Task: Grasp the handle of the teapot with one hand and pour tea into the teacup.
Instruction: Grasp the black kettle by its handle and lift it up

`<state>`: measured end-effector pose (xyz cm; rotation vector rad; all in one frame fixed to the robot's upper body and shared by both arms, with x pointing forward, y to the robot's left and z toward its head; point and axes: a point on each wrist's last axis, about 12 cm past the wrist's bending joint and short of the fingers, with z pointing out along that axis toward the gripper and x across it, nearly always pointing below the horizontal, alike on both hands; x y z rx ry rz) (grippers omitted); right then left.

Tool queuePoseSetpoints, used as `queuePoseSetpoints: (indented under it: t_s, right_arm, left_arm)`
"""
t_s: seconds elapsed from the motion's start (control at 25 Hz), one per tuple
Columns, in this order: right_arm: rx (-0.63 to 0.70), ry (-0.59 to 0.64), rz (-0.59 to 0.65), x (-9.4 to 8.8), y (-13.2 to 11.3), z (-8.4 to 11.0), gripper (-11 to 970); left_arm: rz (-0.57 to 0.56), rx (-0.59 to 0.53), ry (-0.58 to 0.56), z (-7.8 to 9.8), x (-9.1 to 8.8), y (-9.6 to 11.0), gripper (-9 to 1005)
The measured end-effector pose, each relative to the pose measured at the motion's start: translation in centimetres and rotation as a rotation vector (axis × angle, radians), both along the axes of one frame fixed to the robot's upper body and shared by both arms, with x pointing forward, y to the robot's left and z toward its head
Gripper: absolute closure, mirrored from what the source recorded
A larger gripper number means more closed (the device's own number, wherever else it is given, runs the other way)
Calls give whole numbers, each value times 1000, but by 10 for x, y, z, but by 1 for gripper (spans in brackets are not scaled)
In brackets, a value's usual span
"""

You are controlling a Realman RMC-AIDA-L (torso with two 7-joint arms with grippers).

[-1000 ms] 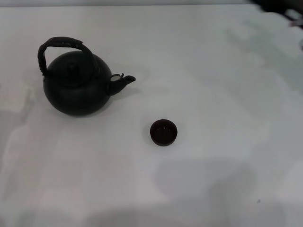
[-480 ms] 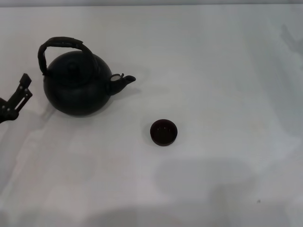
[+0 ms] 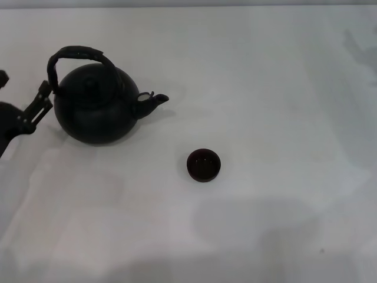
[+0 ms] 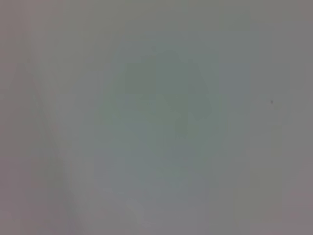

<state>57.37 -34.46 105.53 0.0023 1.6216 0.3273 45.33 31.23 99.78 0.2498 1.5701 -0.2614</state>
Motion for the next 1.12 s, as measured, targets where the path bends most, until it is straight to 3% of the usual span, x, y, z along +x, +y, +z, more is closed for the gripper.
queuePoseSetpoints:
  t_s: [0.28,0.84,1.12]
  right_arm:
    - [2,0,2,-1,1,-1,113]
    - [13,-11,14,-3,3,-1,113]
    - [12,-12,14,-3,2,-1,113]
  left_arm:
    - [-35,8,-3,3,13,-8,123]
    - [-22,-6,26,0,20,-15,122]
    - [-28,-4,32,1,26,-18,255]
